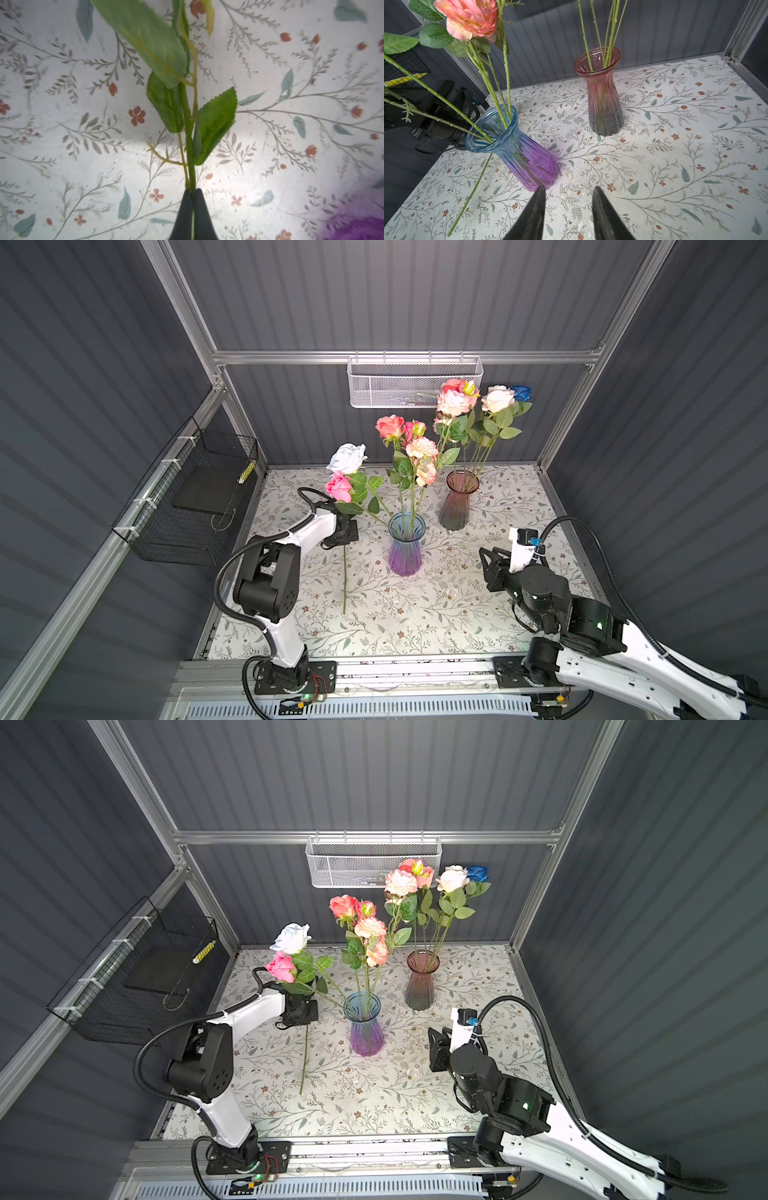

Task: Arrange the flowers into the vase
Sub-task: 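Grasp the stem of the white rose on the table with the left gripper, then lift the white rose off the table with the left gripper, then raise the white rose upright and carry it toward the vase, left gripper, then lower the white rose stem into the blue-to-purple vase with the left gripper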

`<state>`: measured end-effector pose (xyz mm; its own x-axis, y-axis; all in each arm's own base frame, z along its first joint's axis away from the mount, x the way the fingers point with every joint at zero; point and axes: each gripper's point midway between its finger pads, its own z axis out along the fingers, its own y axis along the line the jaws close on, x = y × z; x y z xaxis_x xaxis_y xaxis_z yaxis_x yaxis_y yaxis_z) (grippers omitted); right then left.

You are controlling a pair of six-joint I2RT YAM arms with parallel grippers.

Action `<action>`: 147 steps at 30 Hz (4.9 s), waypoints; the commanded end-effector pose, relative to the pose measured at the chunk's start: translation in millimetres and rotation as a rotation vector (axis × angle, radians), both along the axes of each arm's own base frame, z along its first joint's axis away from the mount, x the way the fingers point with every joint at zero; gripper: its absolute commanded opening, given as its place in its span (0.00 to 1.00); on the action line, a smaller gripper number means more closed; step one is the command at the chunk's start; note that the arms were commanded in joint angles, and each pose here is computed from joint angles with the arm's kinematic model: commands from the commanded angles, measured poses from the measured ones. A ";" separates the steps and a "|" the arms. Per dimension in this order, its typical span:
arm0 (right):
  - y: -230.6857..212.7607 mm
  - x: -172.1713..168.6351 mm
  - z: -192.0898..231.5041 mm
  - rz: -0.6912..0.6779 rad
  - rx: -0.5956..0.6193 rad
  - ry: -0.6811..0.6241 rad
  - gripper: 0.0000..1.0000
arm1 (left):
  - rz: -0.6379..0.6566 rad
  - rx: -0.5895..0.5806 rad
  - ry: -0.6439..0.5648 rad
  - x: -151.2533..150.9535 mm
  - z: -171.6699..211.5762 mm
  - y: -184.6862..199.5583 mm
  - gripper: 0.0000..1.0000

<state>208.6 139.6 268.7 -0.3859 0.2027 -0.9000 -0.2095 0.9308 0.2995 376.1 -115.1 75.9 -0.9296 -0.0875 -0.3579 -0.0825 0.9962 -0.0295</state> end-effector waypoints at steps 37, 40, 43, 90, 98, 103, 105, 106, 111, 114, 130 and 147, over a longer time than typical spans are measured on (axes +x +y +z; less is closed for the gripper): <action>82.0 12.5 62.6 0.229 0.049 -0.052 0.41 | 0.120 -0.050 -0.172 -49.7 79.0 33.2 0.42; 78.7 12.2 59.0 0.222 0.040 -0.051 0.42 | 0.103 -0.056 -0.105 -45.8 44.3 25.5 0.42; 75.0 11.7 55.8 0.217 0.022 -0.053 0.42 | 0.090 -0.021 -0.067 -36.0 22.6 24.2 0.42; 83.9 2.2 93.0 0.323 0.083 -0.093 0.41 | 0.137 -0.043 -0.562 -43.2 214.3 64.6 0.00; 138.2 -7.9 148.8 0.503 0.078 -0.195 0.47 | -0.060 -0.207 -1.113 -106.8 387.0 57.3 0.00; 177.3 -19.6 176.7 0.600 0.043 -0.261 0.51 | -0.214 -0.316 -1.270 -147.5 452.7 40.5 0.00; 191.6 -19.2 177.3 0.615 0.016 -0.268 0.53 | -0.275 -0.351 -1.284 -158.5 466.6 32.4 0.00; 195.2 -18.7 179.9 0.618 0.014 -0.273 0.53 | -0.306 -0.373 -1.297 -165.3 474.1 28.3 0.00; 201.5 -18.3 189.6 0.630 0.019 -0.294 0.59 | -0.486 -0.500 -1.273 -182.9 492.7 -1.8 0.00; 203.1 -17.4 193.0 0.633 0.016 -0.299 0.62 | -0.546 -0.543 -1.240 -182.4 492.9 -14.0 0.00; 232.1 -23.6 235.2 0.756 0.055 -0.328 0.69 | -0.682 -0.956 -1.195 -170.2 534.9 -60.0 0.00; 69.3 23.3 190.2 0.299 0.091 -0.285 0.67 | -0.695 -0.539 -1.298 -65.7 470.3 -175.7 0.00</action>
